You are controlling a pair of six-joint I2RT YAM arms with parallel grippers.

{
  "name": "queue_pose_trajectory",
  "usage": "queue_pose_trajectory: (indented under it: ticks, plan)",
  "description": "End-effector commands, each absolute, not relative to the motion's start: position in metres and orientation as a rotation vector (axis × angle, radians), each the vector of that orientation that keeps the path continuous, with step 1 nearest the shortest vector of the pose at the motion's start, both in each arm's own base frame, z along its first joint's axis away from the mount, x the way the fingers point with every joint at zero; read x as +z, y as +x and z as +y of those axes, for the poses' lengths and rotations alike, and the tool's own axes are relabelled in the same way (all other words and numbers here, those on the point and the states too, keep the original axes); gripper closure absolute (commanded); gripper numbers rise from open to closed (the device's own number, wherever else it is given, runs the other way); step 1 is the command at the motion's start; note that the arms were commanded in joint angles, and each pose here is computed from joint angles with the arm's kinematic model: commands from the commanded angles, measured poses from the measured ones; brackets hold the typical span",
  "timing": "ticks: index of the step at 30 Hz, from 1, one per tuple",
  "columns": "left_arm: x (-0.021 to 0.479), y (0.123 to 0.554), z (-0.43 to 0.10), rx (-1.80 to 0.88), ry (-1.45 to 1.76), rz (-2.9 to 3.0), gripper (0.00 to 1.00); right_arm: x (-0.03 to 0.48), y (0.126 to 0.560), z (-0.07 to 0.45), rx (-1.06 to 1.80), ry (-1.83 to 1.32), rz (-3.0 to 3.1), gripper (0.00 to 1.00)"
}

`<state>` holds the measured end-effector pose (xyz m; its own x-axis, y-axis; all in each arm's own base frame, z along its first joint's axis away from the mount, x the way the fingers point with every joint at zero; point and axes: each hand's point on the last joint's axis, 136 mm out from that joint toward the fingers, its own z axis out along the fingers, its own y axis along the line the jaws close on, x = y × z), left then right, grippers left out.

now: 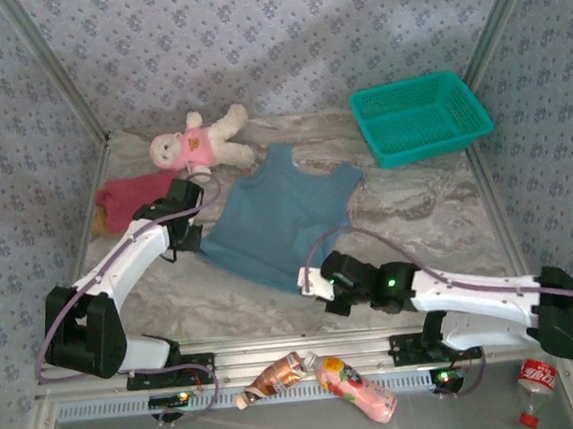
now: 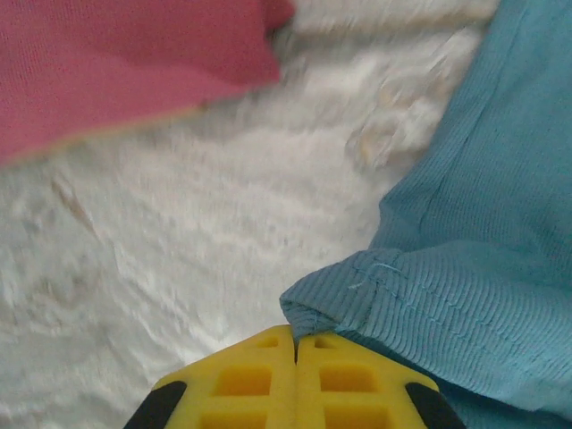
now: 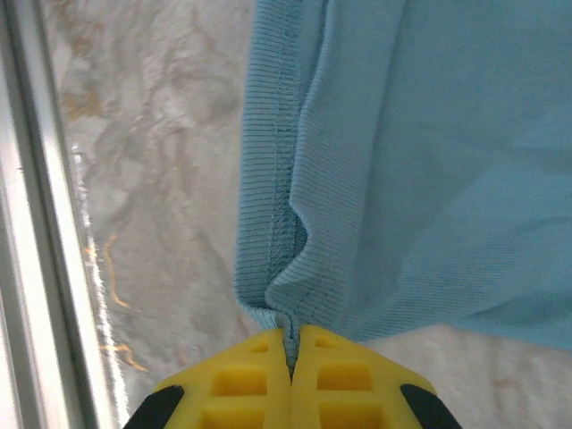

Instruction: Fold and stack the tank tops

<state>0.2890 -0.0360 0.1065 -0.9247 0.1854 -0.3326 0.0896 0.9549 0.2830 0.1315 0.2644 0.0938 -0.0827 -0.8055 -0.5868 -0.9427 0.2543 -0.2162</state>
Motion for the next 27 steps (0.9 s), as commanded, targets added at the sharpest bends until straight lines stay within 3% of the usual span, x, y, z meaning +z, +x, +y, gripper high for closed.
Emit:
queue_pose_trajectory:
  ticks: [1,6,13,18,23,27]
  plan:
    - [0.109,0.270,-0.016,0.446,-0.070,2.791,1.00,0.106,0.137,0.296,0.347,-1.469,1.901,1.00]
    - [0.102,0.238,0.013,0.559,-0.387,2.884,0.98,0.087,0.110,0.312,0.363,-1.635,1.864,0.99]
    - [0.085,0.212,0.024,0.604,-0.564,2.942,0.93,0.077,0.088,0.344,0.504,-1.804,1.776,0.96]
    - [0.074,0.212,0.038,0.621,-0.628,2.963,0.90,0.074,0.078,0.375,0.613,-1.887,1.716,0.83]
    - [0.080,0.210,0.049,0.622,-0.698,2.938,0.76,0.084,0.078,0.368,0.668,-1.911,1.745,0.66]
    - [0.100,0.216,0.047,0.549,-0.739,2.882,0.65,0.123,0.107,0.347,0.702,-1.747,1.813,0.56]
